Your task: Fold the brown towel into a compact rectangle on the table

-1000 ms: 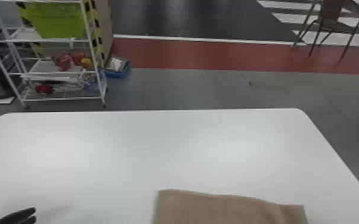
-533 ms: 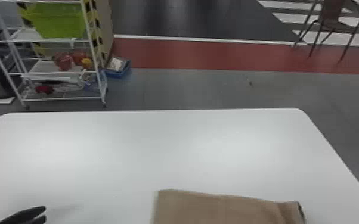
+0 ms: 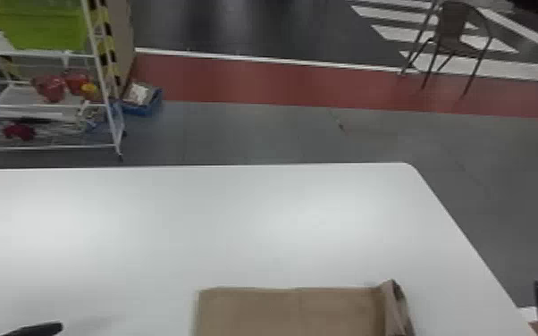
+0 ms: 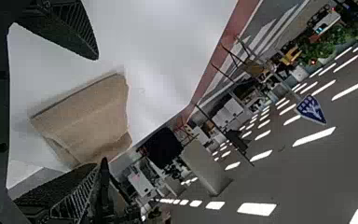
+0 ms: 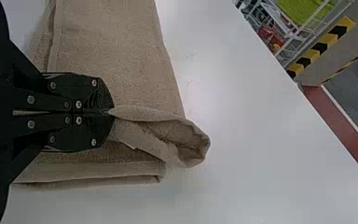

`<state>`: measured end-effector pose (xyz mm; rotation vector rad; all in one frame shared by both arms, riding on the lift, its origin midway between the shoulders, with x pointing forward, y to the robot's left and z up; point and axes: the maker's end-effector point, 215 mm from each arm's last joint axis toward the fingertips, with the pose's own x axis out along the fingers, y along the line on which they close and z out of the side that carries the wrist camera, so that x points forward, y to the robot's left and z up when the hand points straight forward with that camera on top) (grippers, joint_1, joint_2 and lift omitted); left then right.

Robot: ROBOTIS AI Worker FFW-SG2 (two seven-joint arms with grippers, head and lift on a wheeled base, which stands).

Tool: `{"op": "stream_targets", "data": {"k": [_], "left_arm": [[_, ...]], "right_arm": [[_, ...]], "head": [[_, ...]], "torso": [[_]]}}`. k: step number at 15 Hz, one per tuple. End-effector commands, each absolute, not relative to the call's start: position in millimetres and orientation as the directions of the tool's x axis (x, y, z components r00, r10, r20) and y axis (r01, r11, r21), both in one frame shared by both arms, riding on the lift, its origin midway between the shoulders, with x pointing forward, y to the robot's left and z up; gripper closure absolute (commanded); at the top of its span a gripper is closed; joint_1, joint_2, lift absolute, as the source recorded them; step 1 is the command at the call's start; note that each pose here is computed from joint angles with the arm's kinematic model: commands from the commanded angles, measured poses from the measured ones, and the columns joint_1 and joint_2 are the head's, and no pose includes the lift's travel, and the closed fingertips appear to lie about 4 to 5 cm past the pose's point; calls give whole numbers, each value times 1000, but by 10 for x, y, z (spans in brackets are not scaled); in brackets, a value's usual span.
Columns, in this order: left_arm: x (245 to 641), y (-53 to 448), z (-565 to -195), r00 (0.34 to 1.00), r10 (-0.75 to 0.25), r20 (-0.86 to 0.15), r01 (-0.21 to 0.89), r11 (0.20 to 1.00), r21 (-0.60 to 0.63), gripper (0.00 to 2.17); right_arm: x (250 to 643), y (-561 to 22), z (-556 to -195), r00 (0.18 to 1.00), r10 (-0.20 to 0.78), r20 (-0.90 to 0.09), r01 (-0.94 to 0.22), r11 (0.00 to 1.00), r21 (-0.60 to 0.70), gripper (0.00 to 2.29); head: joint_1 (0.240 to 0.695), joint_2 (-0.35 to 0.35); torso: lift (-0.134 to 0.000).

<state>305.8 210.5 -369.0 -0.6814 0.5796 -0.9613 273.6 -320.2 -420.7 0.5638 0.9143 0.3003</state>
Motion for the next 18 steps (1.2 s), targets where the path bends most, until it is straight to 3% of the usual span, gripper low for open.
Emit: {"op": "stream_targets", "data": {"k": [1, 6, 8, 10, 14, 18], "left_arm": [[2997, 1859, -3653, 408, -901, -145, 529, 363, -767, 63], [2885, 1221, -3566, 284, -948, -144, 559, 285, -779, 63], [2799, 1006, -3665, 251, -950, -185, 522, 294, -801, 63], [2759, 779, -3947, 246, -911, -330, 538, 412, -736, 63], [2745, 464, -3920, 212, -922, -324, 615, 383, -689, 53], [2928, -44, -3892, 215, -924, -316, 760, 361, -541, 60]], "right_arm": [[2822, -3281, -4188, 594, 445, -671, -13, 839, 544, 1180], [2981, -3431, -4148, 618, 399, -678, 13, 856, 516, 1177], [3005, -3429, -4136, 620, 398, -676, 4, 860, 510, 1180], [3035, -3455, -4150, 622, 396, -675, 5, 860, 510, 1180], [3106, -3482, -4234, 619, 403, -673, 8, 854, 520, 1180], [3058, -3471, -4282, 609, 408, -680, 9, 854, 521, 1177]], "head": [[695, -217], [695, -350], [695, -350], [695, -350], [695, -350], [695, -350]], "torso": [[-122], [-122], [-122], [-122], [-122], [-122]]}}
